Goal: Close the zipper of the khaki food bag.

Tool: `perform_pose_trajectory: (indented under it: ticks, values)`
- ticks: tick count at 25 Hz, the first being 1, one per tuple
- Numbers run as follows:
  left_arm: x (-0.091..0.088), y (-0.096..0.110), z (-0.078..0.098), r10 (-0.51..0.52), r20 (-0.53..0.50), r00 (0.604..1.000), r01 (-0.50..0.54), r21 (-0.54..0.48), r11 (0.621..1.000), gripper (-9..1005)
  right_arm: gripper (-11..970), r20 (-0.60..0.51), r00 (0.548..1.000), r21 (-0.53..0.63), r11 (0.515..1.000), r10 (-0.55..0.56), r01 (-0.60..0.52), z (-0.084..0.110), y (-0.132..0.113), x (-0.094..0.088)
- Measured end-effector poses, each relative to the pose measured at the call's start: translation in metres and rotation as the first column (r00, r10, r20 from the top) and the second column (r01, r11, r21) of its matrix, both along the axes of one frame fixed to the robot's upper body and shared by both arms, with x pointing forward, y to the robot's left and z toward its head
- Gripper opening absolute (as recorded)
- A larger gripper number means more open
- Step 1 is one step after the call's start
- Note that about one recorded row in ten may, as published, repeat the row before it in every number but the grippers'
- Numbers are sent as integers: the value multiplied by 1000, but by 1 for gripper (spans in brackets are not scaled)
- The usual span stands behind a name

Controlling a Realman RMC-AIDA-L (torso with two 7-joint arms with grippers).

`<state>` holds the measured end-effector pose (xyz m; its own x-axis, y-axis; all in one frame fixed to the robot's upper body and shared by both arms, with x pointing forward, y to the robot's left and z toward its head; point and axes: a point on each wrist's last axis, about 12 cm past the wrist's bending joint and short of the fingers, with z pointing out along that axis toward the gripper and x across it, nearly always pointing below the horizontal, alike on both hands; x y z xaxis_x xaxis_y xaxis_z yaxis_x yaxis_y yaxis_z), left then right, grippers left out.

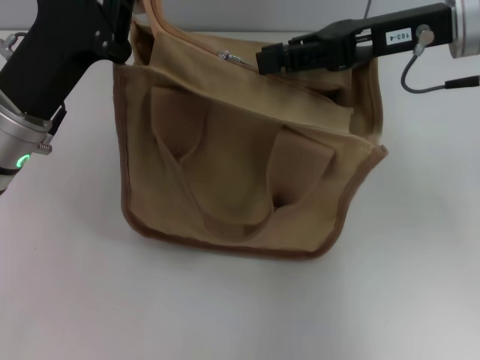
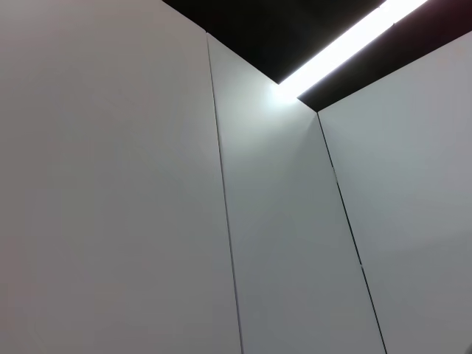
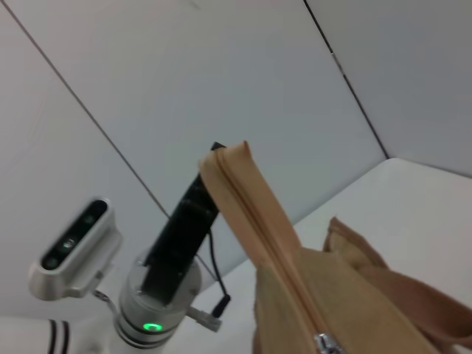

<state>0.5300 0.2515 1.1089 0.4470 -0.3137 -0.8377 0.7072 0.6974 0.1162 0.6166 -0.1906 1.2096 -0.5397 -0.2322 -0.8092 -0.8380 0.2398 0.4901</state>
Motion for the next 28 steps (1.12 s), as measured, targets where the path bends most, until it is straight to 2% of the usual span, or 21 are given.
perform_pose_trajectory:
  ticks: [8, 11, 23, 27, 28]
  values:
    - [1, -1, 1, -17, 1, 1000, 17, -1, 1000, 4, 254, 43, 999, -31, 1000, 7, -5, 1, 10, 5]
    - [1, -2, 2, -23, 2, 1000, 23, 1, 1000, 4, 253, 47, 998, -58, 998, 38, -35, -3, 21, 3]
    - [2, -4, 3, -35, 5, 999, 35, 0, 999, 4, 251, 83, 993, -103, 992, 85, -76, -7, 38, 0]
    - [2, -5, 3, -49, -2, 999, 49, -5, 999, 4, 250, 120, 985, -133, 985, 123, -107, -7, 45, -2]
    - [2, -5, 4, -49, -4, 999, 49, -6, 999, 4, 250, 156, 978, -154, 982, 137, -113, -7, 45, -3]
